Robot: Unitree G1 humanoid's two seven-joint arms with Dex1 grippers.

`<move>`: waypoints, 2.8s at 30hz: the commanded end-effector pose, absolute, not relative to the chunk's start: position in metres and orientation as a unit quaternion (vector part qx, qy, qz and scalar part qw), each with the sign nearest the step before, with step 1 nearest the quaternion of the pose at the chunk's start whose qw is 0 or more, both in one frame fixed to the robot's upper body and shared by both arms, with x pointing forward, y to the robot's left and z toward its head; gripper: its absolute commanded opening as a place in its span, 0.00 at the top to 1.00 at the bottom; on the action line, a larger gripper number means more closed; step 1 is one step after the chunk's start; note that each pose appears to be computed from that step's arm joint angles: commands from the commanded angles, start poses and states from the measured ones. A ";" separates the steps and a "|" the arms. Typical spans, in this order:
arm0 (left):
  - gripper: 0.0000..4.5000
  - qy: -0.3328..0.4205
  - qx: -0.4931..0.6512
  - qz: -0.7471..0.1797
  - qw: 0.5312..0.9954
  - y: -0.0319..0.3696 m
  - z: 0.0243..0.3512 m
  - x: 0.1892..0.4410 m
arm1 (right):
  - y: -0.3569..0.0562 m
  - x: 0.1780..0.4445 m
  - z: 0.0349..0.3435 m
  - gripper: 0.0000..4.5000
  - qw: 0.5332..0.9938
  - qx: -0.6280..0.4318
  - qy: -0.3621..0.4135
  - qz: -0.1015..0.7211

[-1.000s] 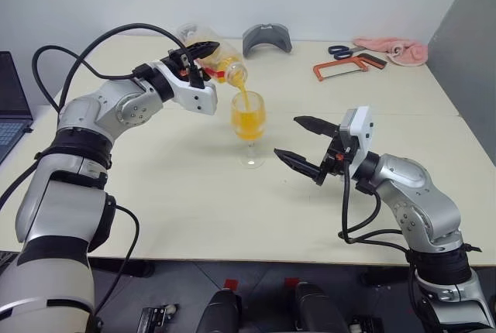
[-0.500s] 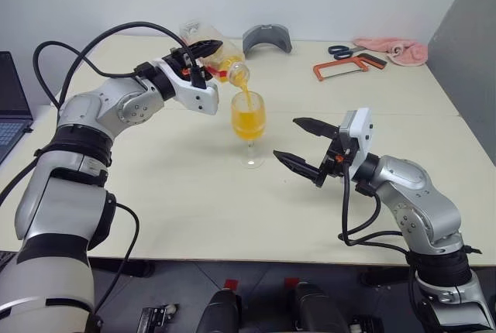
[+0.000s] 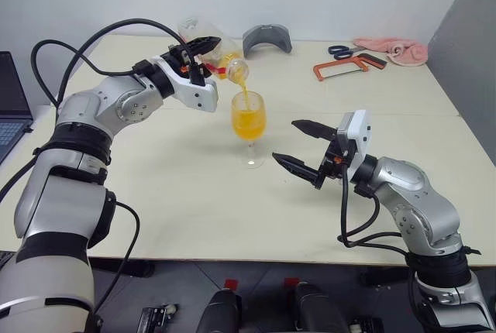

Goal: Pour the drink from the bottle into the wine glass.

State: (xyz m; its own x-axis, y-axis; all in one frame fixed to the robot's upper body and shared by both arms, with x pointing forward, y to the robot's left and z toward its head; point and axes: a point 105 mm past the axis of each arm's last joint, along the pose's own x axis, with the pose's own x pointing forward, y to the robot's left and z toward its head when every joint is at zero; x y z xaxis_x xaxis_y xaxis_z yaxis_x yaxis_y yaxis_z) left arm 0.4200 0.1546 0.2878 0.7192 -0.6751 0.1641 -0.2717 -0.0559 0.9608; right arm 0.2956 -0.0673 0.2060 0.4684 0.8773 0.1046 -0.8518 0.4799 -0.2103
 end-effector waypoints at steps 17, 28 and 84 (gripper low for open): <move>0.62 -0.330 0.535 -0.167 0.760 0.155 0.300 0.422 | -0.060 0.290 0.220 0.00 0.848 -0.072 -0.140 0.507; 0.62 -0.250 0.296 -0.161 0.908 0.193 0.272 0.418 | -0.042 0.278 0.219 0.00 0.830 -0.082 -0.130 0.535; 0.00 -0.040 0.073 -0.004 0.997 0.284 0.141 0.328 | -0.070 0.310 0.134 0.00 0.937 -0.030 -0.121 0.327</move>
